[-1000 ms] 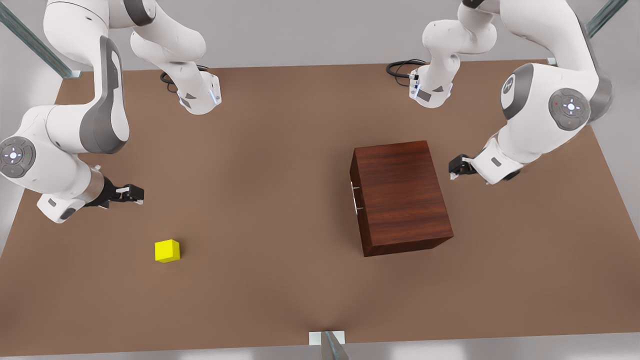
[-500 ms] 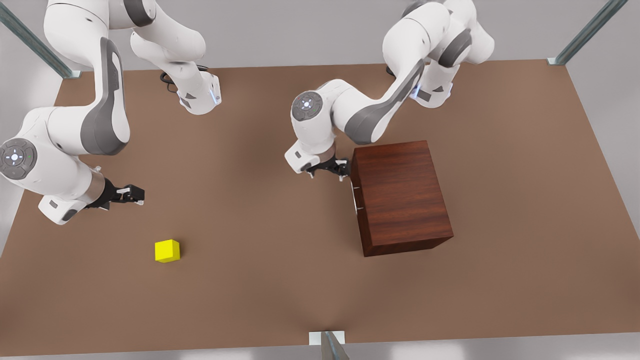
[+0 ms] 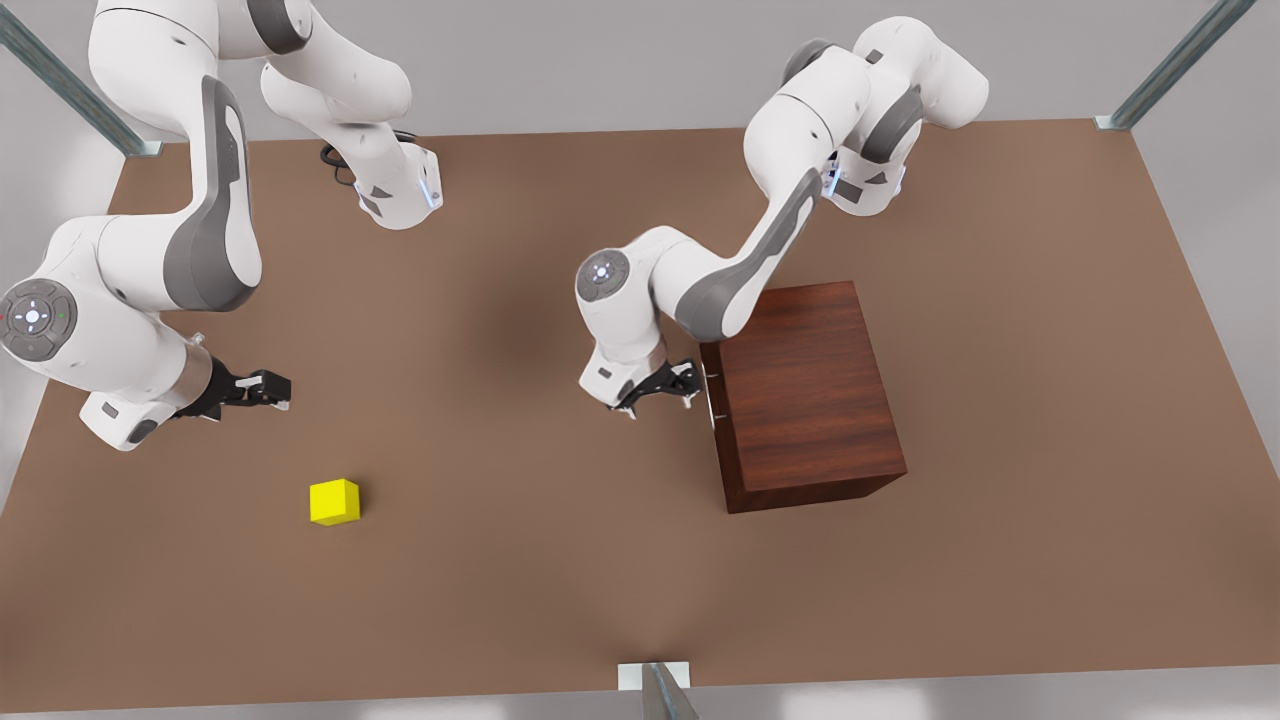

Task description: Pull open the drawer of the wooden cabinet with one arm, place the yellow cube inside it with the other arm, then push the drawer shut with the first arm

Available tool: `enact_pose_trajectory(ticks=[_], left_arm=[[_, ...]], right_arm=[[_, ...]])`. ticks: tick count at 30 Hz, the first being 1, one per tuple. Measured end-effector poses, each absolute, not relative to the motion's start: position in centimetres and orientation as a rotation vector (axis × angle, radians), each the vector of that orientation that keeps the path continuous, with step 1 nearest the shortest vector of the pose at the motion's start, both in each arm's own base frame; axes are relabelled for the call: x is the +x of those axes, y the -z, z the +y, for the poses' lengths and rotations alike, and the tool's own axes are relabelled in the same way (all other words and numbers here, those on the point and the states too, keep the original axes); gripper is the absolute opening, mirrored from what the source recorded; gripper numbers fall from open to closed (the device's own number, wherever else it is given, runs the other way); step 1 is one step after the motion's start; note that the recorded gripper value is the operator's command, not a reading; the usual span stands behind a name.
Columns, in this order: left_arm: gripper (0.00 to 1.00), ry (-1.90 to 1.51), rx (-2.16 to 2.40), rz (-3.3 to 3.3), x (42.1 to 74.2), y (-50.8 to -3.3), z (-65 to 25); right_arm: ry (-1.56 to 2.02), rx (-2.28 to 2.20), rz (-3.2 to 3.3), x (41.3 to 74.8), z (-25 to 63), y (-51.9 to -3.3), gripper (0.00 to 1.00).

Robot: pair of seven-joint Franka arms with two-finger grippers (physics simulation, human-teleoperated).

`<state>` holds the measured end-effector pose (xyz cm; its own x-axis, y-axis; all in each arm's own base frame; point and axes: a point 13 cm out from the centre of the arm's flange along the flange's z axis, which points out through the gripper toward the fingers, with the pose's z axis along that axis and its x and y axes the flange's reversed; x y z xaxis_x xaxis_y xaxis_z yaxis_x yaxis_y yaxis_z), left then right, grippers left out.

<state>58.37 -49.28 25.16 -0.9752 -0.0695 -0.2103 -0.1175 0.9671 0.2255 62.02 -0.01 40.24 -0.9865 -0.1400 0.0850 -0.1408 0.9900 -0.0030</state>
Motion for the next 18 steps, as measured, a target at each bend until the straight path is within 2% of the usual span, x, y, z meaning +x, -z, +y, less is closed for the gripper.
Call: enact_pose_trajectory(ticks=[11,18], left_arm=[[1.0,-0.698,-0.213,2.902,57.0,-19.8,-44.3],[1.0,-0.747,-0.224,2.898,56.6,-18.4,-43.8]], right_arm=[[-0.013,0.22,-3.048,62.0,0.0,-40.2,1.0],[-0.013,0.222,-3.048,62.0,0.0,-40.2,1.0]])
